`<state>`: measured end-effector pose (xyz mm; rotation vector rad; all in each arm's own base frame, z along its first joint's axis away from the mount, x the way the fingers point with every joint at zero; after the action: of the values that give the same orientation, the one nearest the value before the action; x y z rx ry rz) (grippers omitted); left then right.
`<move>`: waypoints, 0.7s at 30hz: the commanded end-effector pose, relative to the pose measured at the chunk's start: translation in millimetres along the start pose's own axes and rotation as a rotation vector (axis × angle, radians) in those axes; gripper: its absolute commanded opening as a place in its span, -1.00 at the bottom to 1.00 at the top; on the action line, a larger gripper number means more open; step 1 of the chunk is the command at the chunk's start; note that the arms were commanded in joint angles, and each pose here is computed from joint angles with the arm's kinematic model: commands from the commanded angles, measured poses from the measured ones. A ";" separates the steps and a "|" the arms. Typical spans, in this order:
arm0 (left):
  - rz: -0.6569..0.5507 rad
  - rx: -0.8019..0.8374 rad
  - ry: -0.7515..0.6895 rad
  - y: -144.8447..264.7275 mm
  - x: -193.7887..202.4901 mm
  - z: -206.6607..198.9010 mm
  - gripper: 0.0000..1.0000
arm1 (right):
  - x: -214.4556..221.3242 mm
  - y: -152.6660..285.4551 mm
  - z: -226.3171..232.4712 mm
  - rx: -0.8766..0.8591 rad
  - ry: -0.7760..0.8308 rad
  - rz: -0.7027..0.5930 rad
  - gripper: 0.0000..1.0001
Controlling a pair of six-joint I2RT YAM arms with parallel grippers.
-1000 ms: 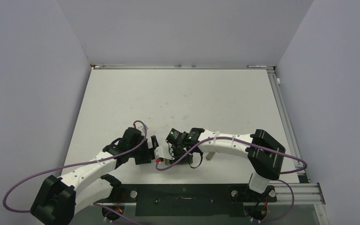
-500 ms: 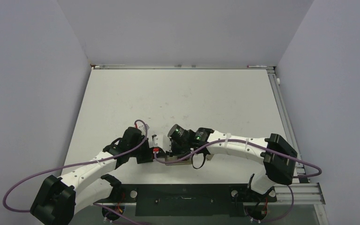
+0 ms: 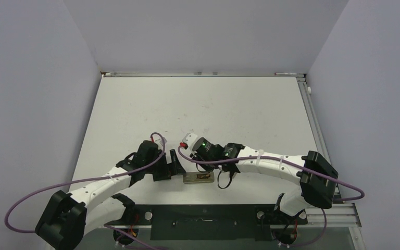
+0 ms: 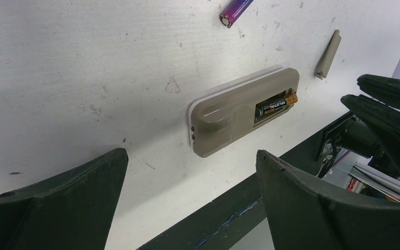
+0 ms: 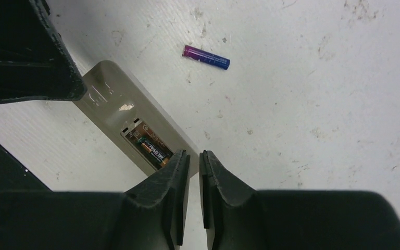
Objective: Load the batteries into the remote control
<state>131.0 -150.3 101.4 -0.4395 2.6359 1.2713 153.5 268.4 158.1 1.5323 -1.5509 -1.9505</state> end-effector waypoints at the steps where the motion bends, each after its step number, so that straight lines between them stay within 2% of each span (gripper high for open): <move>1: -0.021 0.060 -0.019 -0.6 -9.1 -12.9 0.82 | 0.2 -0.4 4.5 0.056 -0.157 -0.031 -0.70; 9: -0.008 0.064 -0.016 -3.4 -9.5 -13.7 0.82 | 5.9 -2.1 3.6 0.150 -0.337 -0.035 -0.52; 11: -0.005 0.065 -0.014 -4.4 -9.5 -13.6 0.82 | 6.9 1.6 2.2 0.169 -0.394 -0.059 -0.42; 17: 0.008 0.069 -0.020 -7.5 -9.4 -15.2 0.75 | 12.8 9.9 -0.1 0.187 -0.541 -0.106 -0.33; 21: 0.016 0.070 -0.026 -9.6 -9.1 -17.2 0.68 | 13.5 14.9 2.4 0.135 -0.544 -0.112 -0.34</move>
<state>133.9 -158.4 97.4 -0.3883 2.6670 1.2383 139.6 251.1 145.5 1.2016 -1.9180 -2.3699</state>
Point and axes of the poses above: each gripper's point midway between its finger pads, its own y axis back along the fingers, its own z axis along the line the jaws close on, x = y × z, the point moved 8 cm from there along y, back along the fingers, and after that the axes turned 3 degrees about -y, right-handed, at the moved point
